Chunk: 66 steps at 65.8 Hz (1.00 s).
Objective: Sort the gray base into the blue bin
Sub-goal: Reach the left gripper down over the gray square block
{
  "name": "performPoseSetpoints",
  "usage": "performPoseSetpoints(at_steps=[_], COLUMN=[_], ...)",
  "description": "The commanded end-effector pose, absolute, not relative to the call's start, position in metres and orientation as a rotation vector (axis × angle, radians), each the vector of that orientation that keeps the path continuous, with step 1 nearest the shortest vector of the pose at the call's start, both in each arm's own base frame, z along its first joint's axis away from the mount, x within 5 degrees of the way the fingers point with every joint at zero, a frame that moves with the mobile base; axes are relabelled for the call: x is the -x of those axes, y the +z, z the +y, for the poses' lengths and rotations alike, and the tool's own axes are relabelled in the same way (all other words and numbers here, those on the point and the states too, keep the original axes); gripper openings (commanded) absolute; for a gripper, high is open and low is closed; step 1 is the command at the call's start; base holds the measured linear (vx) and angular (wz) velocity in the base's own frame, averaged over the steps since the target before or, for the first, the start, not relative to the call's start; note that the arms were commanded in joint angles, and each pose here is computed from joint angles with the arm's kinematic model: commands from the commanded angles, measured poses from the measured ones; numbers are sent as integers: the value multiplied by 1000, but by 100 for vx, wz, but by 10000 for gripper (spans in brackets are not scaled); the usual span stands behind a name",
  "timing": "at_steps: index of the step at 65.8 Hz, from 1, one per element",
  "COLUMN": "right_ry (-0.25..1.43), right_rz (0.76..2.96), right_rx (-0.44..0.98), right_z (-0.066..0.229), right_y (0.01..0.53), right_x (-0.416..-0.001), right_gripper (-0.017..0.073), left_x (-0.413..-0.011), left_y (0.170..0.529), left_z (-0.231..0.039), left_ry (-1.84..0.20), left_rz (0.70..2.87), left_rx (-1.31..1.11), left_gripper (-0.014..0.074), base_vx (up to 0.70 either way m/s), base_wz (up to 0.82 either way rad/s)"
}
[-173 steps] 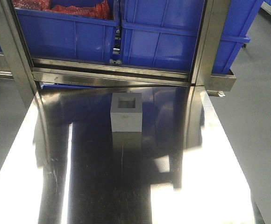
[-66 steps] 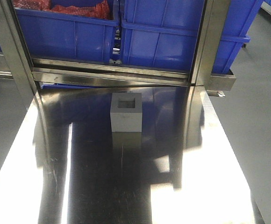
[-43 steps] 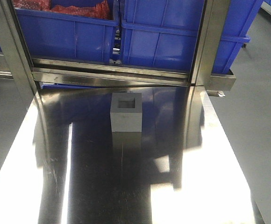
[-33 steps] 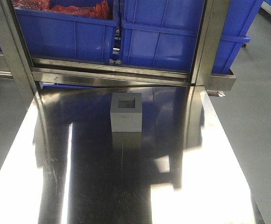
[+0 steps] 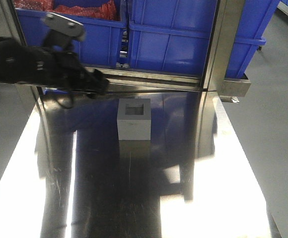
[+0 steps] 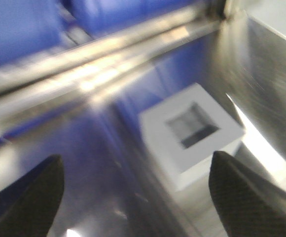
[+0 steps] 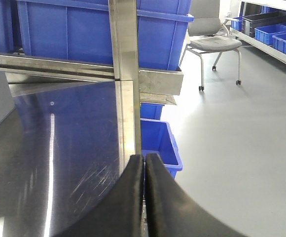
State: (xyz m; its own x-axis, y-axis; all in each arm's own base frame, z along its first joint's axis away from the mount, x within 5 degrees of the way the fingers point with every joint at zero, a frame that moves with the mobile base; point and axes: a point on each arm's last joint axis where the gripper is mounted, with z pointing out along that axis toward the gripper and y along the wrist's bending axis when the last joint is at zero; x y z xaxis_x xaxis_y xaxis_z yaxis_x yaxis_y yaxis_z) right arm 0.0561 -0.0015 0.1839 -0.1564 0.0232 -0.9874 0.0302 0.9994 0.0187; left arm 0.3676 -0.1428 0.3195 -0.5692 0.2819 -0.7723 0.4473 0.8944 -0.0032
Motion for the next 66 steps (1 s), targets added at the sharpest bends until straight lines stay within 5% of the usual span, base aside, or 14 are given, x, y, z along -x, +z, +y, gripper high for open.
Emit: performPoseSetpoints(at_steps=[1, 23, 66], right_ry=[-24, -24, -24], right_rz=[1676, 1676, 1676], right_rx=[-26, -26, -26], right_z=[-2, -2, -2], right_y=[189, 189, 189], right_x=[-58, -58, -58], right_gripper=[-5, -5, -5], left_x=[-387, -445, -462], left_y=[338, 303, 256], left_z=[-162, -195, -205], left_ry=[-339, -431, -460], left_rz=[2199, 2364, 2456], left_rx=[-451, -358, -333], left_gripper=[588, 588, 588], base_vx=[0, 0, 0], base_wz=[0, 0, 0])
